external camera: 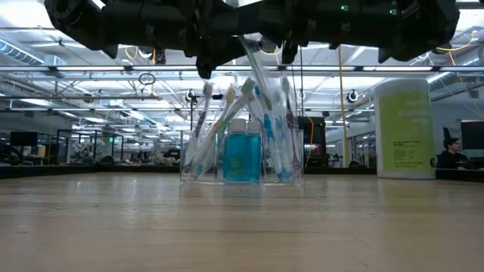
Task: Pick & Place toothbrushing station
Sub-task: Put the green toothbrush into the transparent organizer
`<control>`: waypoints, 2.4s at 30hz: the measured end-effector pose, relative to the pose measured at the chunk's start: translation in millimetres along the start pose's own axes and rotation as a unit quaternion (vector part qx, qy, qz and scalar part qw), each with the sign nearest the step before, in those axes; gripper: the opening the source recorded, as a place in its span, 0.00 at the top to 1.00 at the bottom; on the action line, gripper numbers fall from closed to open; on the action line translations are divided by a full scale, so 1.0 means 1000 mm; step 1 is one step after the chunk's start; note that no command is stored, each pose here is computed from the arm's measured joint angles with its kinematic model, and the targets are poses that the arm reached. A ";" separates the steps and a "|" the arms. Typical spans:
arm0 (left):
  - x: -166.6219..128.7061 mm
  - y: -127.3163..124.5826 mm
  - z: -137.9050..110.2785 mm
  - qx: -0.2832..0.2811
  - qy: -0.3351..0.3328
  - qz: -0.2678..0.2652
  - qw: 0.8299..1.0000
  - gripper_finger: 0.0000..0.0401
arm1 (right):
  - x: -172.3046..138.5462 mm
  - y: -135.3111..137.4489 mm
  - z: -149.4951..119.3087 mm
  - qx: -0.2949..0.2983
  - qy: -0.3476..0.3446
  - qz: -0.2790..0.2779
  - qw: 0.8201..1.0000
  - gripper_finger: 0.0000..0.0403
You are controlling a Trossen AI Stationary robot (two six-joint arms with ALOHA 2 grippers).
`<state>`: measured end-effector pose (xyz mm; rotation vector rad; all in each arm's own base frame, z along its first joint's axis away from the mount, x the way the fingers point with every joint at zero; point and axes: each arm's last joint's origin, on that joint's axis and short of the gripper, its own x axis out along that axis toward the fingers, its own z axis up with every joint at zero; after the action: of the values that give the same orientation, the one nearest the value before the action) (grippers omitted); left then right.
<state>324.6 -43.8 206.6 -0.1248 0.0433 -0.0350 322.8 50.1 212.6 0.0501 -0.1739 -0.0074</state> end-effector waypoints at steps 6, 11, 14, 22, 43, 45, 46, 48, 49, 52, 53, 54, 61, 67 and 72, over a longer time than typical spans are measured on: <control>0.000 0.000 -0.004 -0.003 0.019 0.003 1.000 0.74 | 0.000 -0.002 0.001 -0.003 0.000 -0.003 1.000 1.00; 0.000 0.001 -0.004 -0.013 0.022 0.003 1.000 0.89 | 0.000 -0.002 0.000 -0.029 0.009 -0.003 1.000 0.99; 0.000 0.001 -0.005 -0.016 0.024 0.004 1.000 0.96 | 0.000 -0.002 -0.002 -0.039 0.019 -0.003 0.999 0.96; 0.000 0.001 -0.008 -0.035 0.039 0.025 0.998 0.94 | -0.004 -0.003 0.004 -0.025 0.053 -0.004 0.998 0.84; -0.060 0.007 0.040 -0.012 0.100 0.213 0.972 0.98 | -0.039 0.002 0.037 0.054 0.183 -0.007 0.982 0.69; -0.059 0.011 0.037 -0.022 0.112 0.210 0.971 0.98 | -0.039 0.002 0.037 0.054 0.183 -0.007 0.982 0.69; -0.056 0.012 0.034 -0.030 0.114 0.208 0.971 0.97 | -0.038 0.002 0.037 0.054 0.182 -0.007 0.982 0.69; -0.052 0.015 0.026 -0.033 0.129 0.214 0.968 0.97 | -0.038 0.002 0.037 0.054 0.182 -0.007 0.982 0.69; -0.049 0.017 0.021 -0.032 0.140 0.217 0.965 0.97 | -0.038 0.002 0.037 0.054 0.182 -0.007 0.982 0.69; -0.043 0.021 0.010 -0.048 0.157 0.221 0.961 0.98 | -0.038 0.002 0.037 0.054 0.182 -0.007 0.982 0.69; -0.041 0.023 0.007 -0.057 0.160 0.222 0.960 0.98 | -0.038 0.002 0.037 0.054 0.182 -0.007 0.982 0.69; -0.040 0.023 0.005 -0.065 0.163 0.221 0.959 0.98 | -0.038 0.002 0.037 0.054 0.182 -0.007 0.982 0.69; -0.034 0.027 -0.008 -0.101 0.184 0.221 0.952 0.97 | -0.038 0.002 0.037 0.054 0.182 -0.007 0.982 0.69; -0.036 0.031 -0.014 -0.117 0.211 0.230 0.943 0.96 | -0.038 0.002 0.037 0.054 0.182 -0.007 0.982 0.69; -0.037 0.032 -0.015 -0.123 0.220 0.230 0.940 0.93 | -0.038 0.002 0.037 0.054 0.182 -0.007 0.982 0.70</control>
<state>287.6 -12.3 188.8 -0.3523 0.5259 0.4137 278.5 50.7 242.6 0.1599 0.1928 -0.0019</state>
